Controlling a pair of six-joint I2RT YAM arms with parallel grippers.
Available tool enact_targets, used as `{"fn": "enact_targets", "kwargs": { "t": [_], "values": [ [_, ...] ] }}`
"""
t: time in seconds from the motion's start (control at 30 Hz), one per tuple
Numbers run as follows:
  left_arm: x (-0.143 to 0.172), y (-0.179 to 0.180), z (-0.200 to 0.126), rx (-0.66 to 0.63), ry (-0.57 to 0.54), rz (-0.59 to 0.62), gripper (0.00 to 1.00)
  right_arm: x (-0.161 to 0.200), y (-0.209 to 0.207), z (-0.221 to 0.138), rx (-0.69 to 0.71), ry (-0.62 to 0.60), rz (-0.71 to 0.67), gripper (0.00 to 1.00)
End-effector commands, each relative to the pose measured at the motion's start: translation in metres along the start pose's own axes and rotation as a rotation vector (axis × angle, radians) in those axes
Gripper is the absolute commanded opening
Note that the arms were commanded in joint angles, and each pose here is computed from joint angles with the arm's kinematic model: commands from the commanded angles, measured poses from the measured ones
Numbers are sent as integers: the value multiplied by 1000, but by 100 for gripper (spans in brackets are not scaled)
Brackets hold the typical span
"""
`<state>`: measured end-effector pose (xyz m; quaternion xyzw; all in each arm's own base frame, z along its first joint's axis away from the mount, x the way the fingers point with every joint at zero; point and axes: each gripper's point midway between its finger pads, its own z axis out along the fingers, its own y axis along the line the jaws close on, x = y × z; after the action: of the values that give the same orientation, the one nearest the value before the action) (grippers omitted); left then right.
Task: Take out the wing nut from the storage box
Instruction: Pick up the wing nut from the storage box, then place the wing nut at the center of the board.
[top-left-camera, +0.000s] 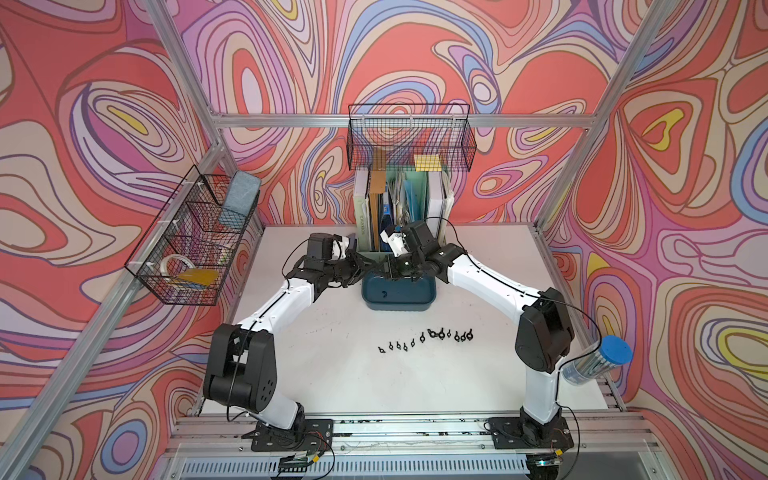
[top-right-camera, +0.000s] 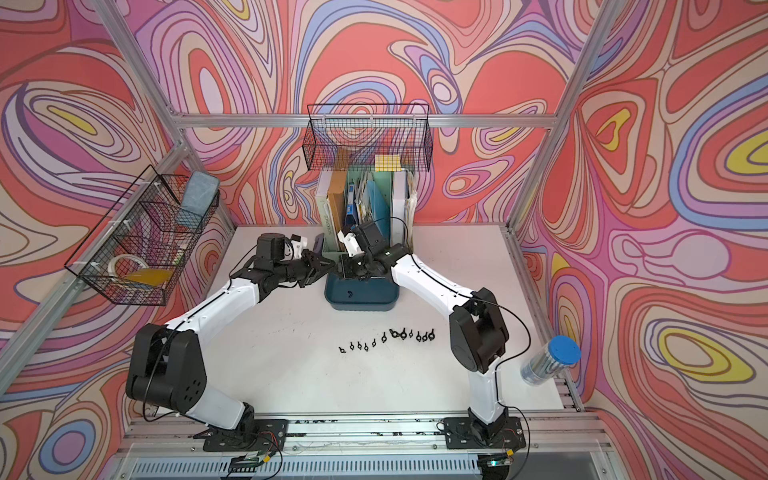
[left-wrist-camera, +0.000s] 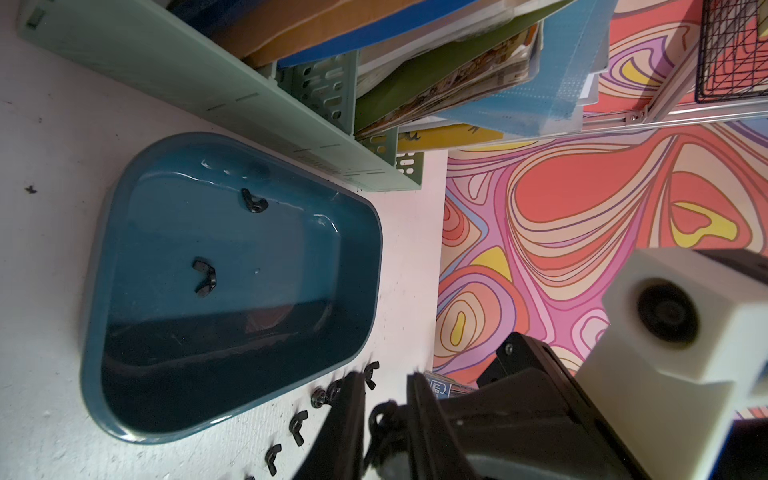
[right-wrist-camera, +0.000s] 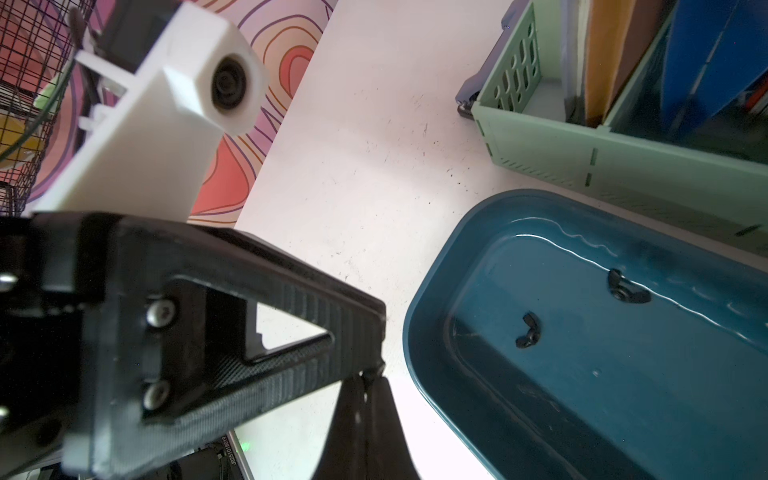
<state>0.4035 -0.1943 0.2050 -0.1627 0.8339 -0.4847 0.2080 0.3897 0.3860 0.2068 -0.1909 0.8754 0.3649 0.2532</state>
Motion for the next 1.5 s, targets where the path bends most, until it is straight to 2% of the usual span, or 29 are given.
{"fn": "enact_targets", "kwargs": {
  "t": [0.0, 0.1, 0.27, 0.4, 0.53, 0.6, 0.83, 1.13, 1.27, 1.47],
  "values": [
    [-1, 2, 3, 17, 6, 3, 14, -5, 8, -6, -21, -19, -6, 2],
    [-1, 3, 2, 17, 8, 0, 6, -4, 8, -5, -20, -16, -6, 2],
    [0, 3, 1, 12, 7, 2, 0, -3, 7, -4, -20, -12, -2, 3],
    [0, 5, -1, -3, 1, 12, 0, 0, 3, -4, 0, -8, 7, 16],
    [3, 11, -5, -49, 3, 36, 0, 4, -10, -6, 62, -12, 14, 48],
    [6, 14, -9, -74, 6, 51, 0, 6, -18, -9, 102, -18, 18, 58],
    [22, 45, -30, -256, 24, 122, 0, 11, -47, -17, 244, -44, 41, 80],
    [60, 93, -61, -515, 85, 243, 0, 13, -79, -25, 373, -67, 95, 98],
    [89, 111, -63, -640, 162, 335, 0, 15, -85, -26, 402, -68, 106, 98],
    [127, 131, -47, -674, 231, 354, 0, 19, -89, -24, 414, -55, 118, 98]
  ]
}}
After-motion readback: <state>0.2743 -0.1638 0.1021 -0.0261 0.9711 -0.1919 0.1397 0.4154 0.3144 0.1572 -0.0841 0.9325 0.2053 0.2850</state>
